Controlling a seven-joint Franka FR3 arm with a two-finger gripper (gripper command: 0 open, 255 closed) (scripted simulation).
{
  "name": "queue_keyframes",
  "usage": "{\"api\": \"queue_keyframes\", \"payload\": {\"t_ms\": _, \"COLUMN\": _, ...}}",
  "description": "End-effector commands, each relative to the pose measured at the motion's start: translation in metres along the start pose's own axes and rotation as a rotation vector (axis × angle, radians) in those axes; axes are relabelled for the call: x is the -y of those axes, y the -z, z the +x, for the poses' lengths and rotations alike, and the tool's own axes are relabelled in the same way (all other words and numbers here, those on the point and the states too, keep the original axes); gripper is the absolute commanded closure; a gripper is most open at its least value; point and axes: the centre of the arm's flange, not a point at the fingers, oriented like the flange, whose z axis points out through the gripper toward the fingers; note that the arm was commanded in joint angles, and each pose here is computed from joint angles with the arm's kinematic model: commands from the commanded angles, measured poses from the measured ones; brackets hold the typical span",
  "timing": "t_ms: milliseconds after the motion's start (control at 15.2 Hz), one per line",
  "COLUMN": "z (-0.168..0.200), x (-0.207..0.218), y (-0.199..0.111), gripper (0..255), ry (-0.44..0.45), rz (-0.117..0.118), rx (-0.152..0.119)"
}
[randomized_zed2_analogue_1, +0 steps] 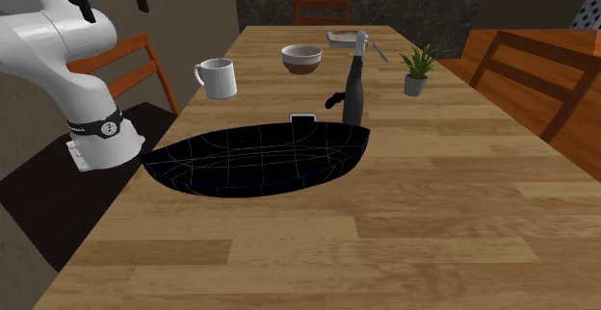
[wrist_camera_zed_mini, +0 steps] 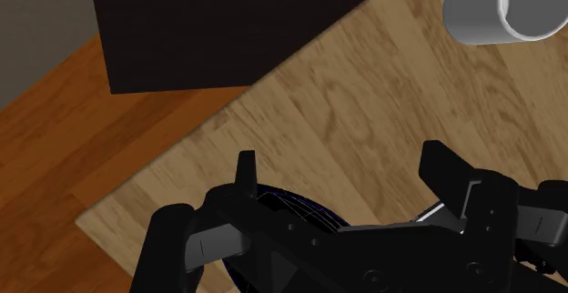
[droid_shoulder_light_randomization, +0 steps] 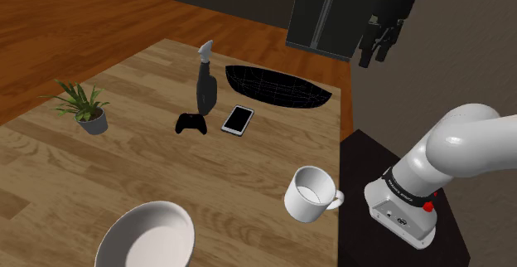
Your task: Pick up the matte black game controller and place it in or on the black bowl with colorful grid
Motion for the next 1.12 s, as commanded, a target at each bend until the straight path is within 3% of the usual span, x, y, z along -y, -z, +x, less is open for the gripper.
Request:
{"api": "queue_keyframes", "payload": {"t_ms": 0, "z": 0.0, "x": 0.0, "y": 0.0, "gripper": 0, "ry": 0.0, "rz": 0.0, "rx": 0.0}}
{"api": "queue_keyframes", "payload": {"t_ms": 1056, "z": 0.149, "x": 0.135, "y": -0.067, "gripper": 0, "ry": 0.267, "rz": -0.03, "rx": -0.011}}
